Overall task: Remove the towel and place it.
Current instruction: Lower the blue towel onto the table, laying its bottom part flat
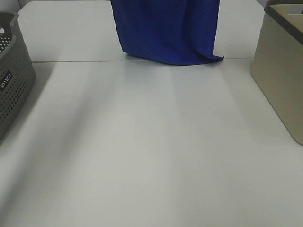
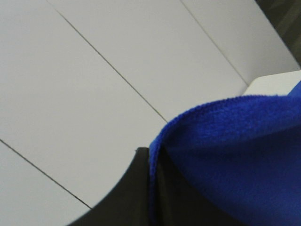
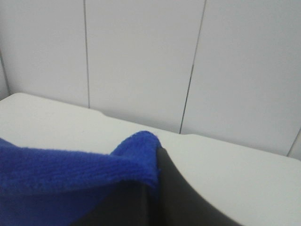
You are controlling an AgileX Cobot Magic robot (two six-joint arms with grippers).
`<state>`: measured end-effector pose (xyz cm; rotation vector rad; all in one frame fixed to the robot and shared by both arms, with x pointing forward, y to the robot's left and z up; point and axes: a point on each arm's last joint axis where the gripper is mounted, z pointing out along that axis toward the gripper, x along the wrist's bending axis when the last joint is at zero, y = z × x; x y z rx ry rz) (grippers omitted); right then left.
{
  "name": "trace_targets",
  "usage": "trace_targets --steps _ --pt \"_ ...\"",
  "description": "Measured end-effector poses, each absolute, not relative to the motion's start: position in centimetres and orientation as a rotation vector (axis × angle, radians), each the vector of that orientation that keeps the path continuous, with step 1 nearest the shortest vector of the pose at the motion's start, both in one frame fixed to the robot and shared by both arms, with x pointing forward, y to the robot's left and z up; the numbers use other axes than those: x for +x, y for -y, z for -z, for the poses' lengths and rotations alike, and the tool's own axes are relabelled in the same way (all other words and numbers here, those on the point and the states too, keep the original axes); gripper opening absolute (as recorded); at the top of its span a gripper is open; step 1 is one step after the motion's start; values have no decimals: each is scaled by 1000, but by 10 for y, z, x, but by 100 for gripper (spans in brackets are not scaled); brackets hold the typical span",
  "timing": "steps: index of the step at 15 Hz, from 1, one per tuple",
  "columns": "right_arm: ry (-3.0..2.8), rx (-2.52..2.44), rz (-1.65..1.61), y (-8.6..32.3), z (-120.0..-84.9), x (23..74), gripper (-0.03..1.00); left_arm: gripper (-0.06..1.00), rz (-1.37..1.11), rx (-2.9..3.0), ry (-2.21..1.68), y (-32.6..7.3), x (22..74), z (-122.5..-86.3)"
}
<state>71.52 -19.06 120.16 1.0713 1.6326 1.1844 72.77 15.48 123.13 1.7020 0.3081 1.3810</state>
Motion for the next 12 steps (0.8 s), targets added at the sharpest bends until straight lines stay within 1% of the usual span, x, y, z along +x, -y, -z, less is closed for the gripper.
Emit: trace_targets --steps 1,2,4,7,9,12 --pt "-1675 1086 -1180 189 -1206 707 2 0 -1354 1720 -309 -155 723 -1235" --pt "-1768 1114 -1163 187 -1211 694 2 0 -1277 1781 -320 -156 710 -1242" --pt "-1991 1179 -1111 184 -1206 674 2 0 -1148 1918 -406 -161 691 -1248" --pt "-2125 1165 -1104 179 -1201 666 2 0 -1106 1953 -598 -171 688 -1247" --pt "-1995 1066 -1164 174 -1186 696 2 0 -1258 1901 -677 -177 711 -1233" --pt "-1746 1002 -1274 171 -1169 732 2 0 -1514 1648 -590 -173 748 -1217"
